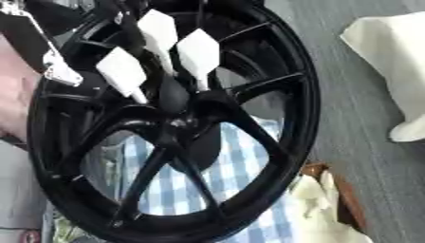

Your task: Pull the pin out of the wheel hub.

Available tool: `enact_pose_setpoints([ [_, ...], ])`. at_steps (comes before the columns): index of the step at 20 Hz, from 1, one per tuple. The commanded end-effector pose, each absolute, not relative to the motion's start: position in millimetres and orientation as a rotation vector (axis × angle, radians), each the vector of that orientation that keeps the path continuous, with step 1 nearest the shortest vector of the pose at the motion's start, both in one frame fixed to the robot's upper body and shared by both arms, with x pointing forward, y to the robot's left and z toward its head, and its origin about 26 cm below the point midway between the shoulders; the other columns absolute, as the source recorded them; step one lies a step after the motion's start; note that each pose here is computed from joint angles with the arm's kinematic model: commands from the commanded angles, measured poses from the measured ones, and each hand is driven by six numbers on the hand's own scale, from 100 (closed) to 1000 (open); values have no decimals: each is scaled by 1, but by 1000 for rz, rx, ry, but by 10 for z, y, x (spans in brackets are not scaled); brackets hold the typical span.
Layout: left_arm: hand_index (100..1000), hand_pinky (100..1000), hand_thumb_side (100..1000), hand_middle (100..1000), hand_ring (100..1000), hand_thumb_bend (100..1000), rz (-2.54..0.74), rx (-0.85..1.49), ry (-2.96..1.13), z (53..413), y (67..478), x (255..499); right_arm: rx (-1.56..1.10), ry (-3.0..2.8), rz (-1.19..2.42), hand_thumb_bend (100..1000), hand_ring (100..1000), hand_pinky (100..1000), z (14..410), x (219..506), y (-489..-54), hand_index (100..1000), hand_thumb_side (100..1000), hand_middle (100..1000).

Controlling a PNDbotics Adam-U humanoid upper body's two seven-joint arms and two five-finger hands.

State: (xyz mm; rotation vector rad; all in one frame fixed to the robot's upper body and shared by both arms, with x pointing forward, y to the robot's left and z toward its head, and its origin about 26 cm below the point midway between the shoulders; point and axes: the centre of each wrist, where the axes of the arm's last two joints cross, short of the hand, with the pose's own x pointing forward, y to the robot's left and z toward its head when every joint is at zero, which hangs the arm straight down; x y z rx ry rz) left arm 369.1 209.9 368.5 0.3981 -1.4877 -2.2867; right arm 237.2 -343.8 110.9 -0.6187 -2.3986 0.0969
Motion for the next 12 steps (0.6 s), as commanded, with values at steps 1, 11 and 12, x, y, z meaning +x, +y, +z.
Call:
enact_pose_setpoints([
  [1,868,875,401,731,806,360,-2305,432,-1480,3756,2144,3672,-617,-2421,92,100,690,793,1177,2370,-3432,716,409,626],
  [11,849,853,365,690,785,339,-2310,424,-1472,3711,2159,3690,-614,-2420,65,100,690,794,1174,2378,-3414,715,412,626],
  [12,847,850,356,695,784,334,-2311,421,-1474,3708,2155,3691,-613,-2420,64,100,690,794,1174,2379,-3412,715,412,626],
])
